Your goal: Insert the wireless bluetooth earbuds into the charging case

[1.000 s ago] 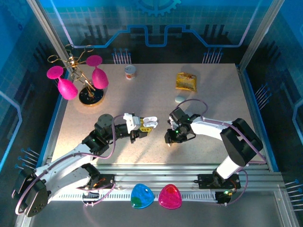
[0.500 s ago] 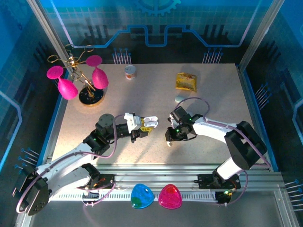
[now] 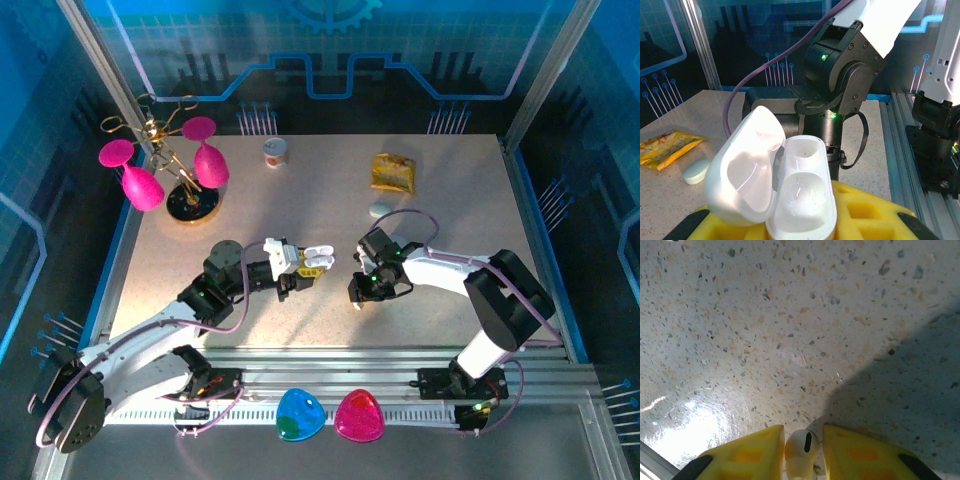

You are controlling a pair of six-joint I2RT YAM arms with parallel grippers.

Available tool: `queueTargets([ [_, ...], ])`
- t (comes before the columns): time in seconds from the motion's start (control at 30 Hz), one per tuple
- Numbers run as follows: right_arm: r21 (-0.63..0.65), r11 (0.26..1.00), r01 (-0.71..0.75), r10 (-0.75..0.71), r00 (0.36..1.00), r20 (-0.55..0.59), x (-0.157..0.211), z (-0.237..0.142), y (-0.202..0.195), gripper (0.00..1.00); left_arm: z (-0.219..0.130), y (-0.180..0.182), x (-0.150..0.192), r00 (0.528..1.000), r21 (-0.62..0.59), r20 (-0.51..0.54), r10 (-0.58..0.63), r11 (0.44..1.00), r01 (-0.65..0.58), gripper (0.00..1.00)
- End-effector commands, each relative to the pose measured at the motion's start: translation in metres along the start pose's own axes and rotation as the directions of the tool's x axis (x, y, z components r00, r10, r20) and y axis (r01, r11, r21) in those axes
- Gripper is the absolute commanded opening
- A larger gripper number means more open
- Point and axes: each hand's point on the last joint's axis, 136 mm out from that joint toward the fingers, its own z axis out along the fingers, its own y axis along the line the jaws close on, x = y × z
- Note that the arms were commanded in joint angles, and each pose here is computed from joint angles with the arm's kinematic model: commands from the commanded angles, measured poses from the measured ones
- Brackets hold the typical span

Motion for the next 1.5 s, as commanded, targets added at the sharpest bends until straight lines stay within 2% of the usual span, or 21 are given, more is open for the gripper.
queueTargets([
  [0.0,-0.009,1.0,-0.007,0.006,0.999,-0.044,0.007,0.004,0.001,0.2,0.0,0.003,-0.005,0.999,-0.015,0.024,0.046,0.999,-0.045,0.25],
  [0.17,0.02,1.0,-0.013,0.013,1.0,-0.019,0.005,-0.002,-0.003,0.13,-0.001,0.003,-0.004,0.999,-0.017,0.024,0.044,0.999,-0.044,0.25],
  [0.37,0.111,0.993,-0.028,0.022,0.999,0.049,-0.001,-0.021,-0.022,0.13,-0.002,0.003,-0.003,0.999,-0.022,0.023,0.045,0.999,-0.045,0.25],
  [0.57,0.339,0.94,-0.017,-0.016,0.995,0.096,-0.005,-0.049,-0.061,0.14,-0.003,0.004,-0.002,0.999,-0.03,0.023,0.05,0.998,-0.049,0.26],
  [0.7,0.481,0.877,0.014,-0.055,0.996,0.071,-0.004,-0.065,-0.083,0.14,-0.004,0.005,-0.001,0.998,-0.04,0.023,0.05,0.998,-0.049,0.25],
  [0.8,0.537,0.844,0.023,-0.057,0.997,0.046,0.001,-0.067,-0.094,0.14,-0.005,0.007,0.0,0.999,-0.057,0.021,0.049,0.997,-0.048,0.25],
  [1.1,0.621,0.781,0.07,-0.069,0.997,-0.026,0.015,-0.054,-0.099,0.16,-0.007,0.009,-0.003,0.999,-0.065,0.03,0.044,0.997,-0.042,0.25],
  [1.2,0.606,0.792,0.072,-0.081,0.997,-0.013,0.011,-0.051,-0.084,0.17,-0.007,0.01,-0.002,0.999,-0.067,0.03,0.043,0.997,-0.041,0.26],
  [1.47,0.537,0.842,0.052,-0.06,0.998,-0.002,0.028,-0.046,-0.053,0.33,-0.007,0.011,-0.003,0.998,-0.069,0.032,0.046,0.997,-0.043,0.26],
])
